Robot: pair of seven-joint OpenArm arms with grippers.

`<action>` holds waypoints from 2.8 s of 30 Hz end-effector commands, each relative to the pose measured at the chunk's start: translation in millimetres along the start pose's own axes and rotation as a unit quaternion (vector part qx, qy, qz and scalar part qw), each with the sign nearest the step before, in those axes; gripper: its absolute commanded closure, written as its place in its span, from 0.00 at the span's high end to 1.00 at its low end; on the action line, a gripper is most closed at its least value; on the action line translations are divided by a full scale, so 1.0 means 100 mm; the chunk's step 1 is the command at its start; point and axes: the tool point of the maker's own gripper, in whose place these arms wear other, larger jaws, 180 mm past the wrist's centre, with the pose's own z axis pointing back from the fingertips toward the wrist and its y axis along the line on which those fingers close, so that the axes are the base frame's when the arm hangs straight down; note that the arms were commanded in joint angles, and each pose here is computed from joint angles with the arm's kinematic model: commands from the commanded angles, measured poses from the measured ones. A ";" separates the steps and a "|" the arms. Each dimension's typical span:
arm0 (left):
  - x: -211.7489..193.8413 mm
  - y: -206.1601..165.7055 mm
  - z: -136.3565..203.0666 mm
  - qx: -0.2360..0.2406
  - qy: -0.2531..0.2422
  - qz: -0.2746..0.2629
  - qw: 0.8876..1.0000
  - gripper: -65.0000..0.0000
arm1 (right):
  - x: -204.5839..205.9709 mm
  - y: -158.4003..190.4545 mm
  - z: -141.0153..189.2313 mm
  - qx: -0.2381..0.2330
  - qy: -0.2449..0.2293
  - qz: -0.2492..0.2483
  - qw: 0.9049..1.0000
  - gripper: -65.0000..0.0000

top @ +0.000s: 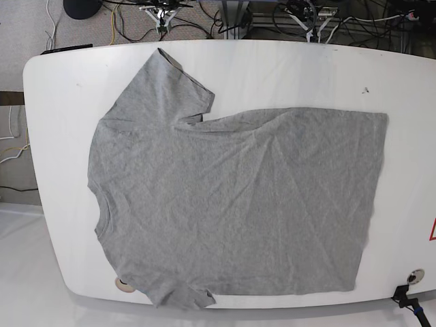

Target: Fold the T-shirt properly

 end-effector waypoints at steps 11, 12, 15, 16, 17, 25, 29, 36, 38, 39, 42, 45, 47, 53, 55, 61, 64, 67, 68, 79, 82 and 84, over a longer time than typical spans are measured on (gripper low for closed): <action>-0.36 0.31 0.12 0.005 -0.024 0.026 0.999 0.00 | -0.64 -0.48 0.20 -0.040 -0.012 0.012 0.999 0.00; -0.41 0.32 0.14 0.003 -0.021 0.023 1.000 0.00 | -0.68 -0.50 0.22 -0.042 -0.012 0.012 0.999 0.00; -0.51 0.36 0.19 -0.002 -0.025 0.017 1.000 0.00 | -0.87 -0.56 0.29 -0.046 -0.006 0.012 0.999 0.00; -0.52 0.38 0.22 -0.004 -0.029 0.015 0.999 0.00 | -0.93 -0.57 0.32 -0.046 -0.004 0.011 0.999 0.00; -0.52 0.40 0.24 -0.004 -0.034 0.013 0.999 0.00 | -0.96 -0.59 0.34 -0.047 -0.006 0.008 0.999 0.00; -0.29 0.47 0.62 -0.023 -0.113 -0.018 0.993 0.00 | -0.88 -0.61 0.66 -0.035 -0.075 -0.048 0.995 0.00; -0.09 0.38 0.97 -0.048 -0.168 -0.031 0.984 0.00 | -0.74 -0.52 0.93 -0.020 -0.121 -0.060 0.991 0.00; 0.23 0.33 1.53 -0.069 -0.242 -0.027 0.968 0.00 | -0.45 -0.59 1.51 -0.014 -0.195 -0.096 0.976 0.00; 0.33 0.31 1.66 -0.070 -0.258 -0.029 0.963 0.00 | -0.29 -0.63 1.71 -0.015 -0.226 -0.104 0.969 0.00; 0.37 0.30 1.73 -0.073 -0.264 -0.033 0.961 0.00 | -0.21 -0.65 1.81 -0.016 -0.239 -0.106 0.965 0.00; 0.54 0.26 1.97 -0.078 -0.288 -0.045 0.953 0.00 | 0.07 -0.65 2.15 -0.007 -0.281 -0.106 0.954 0.00; 0.75 0.19 2.27 -0.086 -0.316 -0.065 0.943 0.00 | 0.39 -0.54 2.48 0.013 -0.312 -0.089 0.946 0.00; 0.96 0.15 2.50 -0.092 -0.340 -0.085 0.932 0.00 | 0.59 -0.47 2.67 0.023 -0.321 -0.061 0.945 0.00; 1.46 0.10 2.98 -0.084 -0.386 -0.152 0.906 0.00 | 1.11 -0.60 3.09 0.017 -0.362 -0.031 0.931 0.00; 1.58 0.10 3.07 -0.077 -0.399 -0.167 0.898 0.00 | 1.25 -0.69 3.19 0.025 -0.380 -0.044 0.924 0.00; 1.76 0.15 3.02 -0.075 -0.394 -0.141 0.905 0.00 | 1.42 -0.69 3.19 0.010 -0.393 -0.056 0.918 0.00; 1.91 0.26 3.06 -0.070 -0.407 -0.117 0.903 0.00 | 1.48 -0.73 3.18 0.003 -0.395 -0.067 0.916 0.00; 2.04 0.49 3.00 -0.073 -0.406 -0.059 0.909 0.00 | 1.55 -0.73 3.15 0.004 -0.392 -0.074 0.917 0.00; 2.06 0.56 2.94 -0.076 -0.399 -0.039 0.913 0.00 | 1.58 -0.72 3.14 0.005 -0.391 -0.072 0.918 0.00; 2.20 1.16 2.62 -0.112 -0.376 0.145 0.908 0.12 | 1.68 -0.59 3.02 0.012 -0.376 -0.061 0.924 0.00; 2.28 1.22 2.65 -0.116 -0.393 0.155 0.899 0.25 | 1.69 -0.59 3.03 0.011 -0.378 -0.058 0.924 0.00; 2.32 1.26 2.68 -0.116 -0.404 0.162 0.893 0.34 | 1.69 -0.59 3.04 0.013 -0.381 -0.060 0.923 0.00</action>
